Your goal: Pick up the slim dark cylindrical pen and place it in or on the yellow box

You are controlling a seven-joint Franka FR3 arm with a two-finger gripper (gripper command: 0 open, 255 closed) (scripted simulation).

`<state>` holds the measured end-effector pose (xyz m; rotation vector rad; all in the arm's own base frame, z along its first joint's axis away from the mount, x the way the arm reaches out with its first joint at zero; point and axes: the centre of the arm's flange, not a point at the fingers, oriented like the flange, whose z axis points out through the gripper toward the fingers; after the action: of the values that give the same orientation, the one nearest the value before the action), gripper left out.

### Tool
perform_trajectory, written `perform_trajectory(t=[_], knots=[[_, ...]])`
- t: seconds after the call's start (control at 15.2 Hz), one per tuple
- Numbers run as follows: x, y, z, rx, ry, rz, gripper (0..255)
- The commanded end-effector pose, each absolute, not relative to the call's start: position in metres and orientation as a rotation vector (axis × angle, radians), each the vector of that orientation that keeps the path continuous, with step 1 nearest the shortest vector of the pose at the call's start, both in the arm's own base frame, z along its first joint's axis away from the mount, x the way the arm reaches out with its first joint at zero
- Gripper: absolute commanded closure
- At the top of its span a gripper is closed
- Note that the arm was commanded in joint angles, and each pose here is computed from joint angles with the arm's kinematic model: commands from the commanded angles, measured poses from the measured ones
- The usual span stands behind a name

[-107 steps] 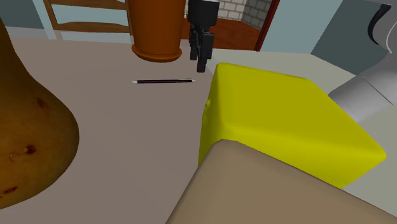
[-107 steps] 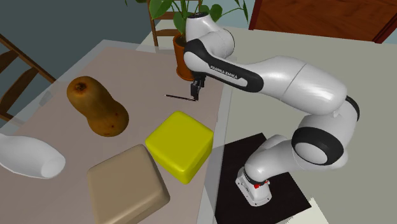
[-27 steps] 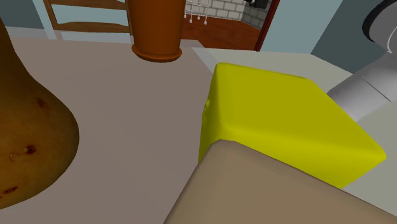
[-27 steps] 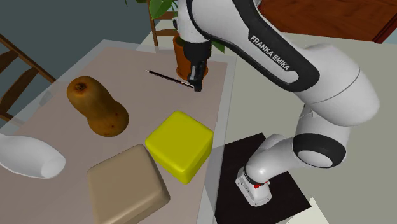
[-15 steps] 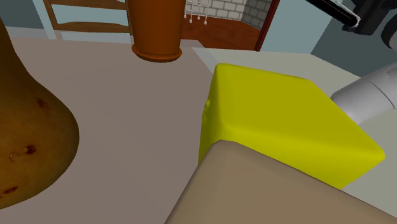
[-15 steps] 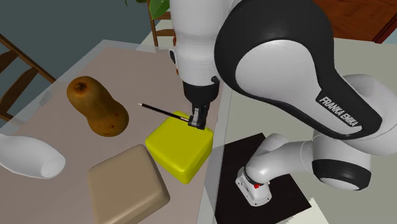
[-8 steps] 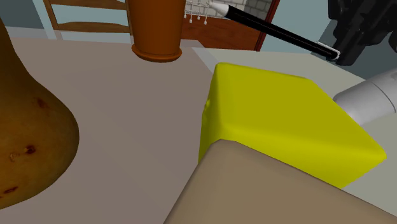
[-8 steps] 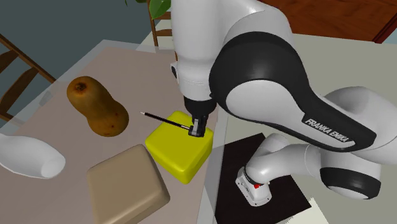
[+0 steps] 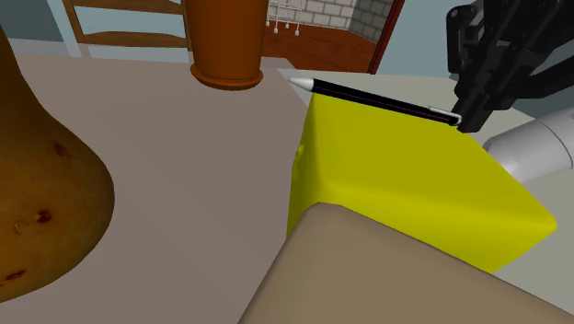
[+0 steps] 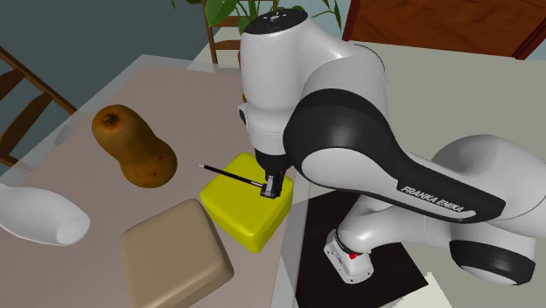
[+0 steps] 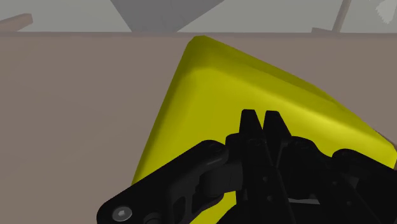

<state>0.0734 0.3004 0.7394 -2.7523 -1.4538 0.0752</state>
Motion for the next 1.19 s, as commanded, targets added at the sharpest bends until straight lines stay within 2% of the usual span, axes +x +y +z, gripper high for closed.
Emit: perform_trajectory(t=[0.0, 0.33, 0.4, 0.73, 0.99, 1.12], knots=[[0.073, 0.300, 0.738, -2.752, -1.454, 0.075, 255], [0.073, 0.300, 0.738, -2.752, -1.454, 0.075, 255], [0.073, 0.300, 0.738, -2.752, -1.454, 0.075, 0], [0.073, 0.300, 0.738, -2.752, -1.454, 0.075, 0], [0.076, 0.300, 0.788, -2.752, -1.454, 0.075, 0], [0.076, 0.300, 0.788, -2.752, -1.454, 0.075, 0]])
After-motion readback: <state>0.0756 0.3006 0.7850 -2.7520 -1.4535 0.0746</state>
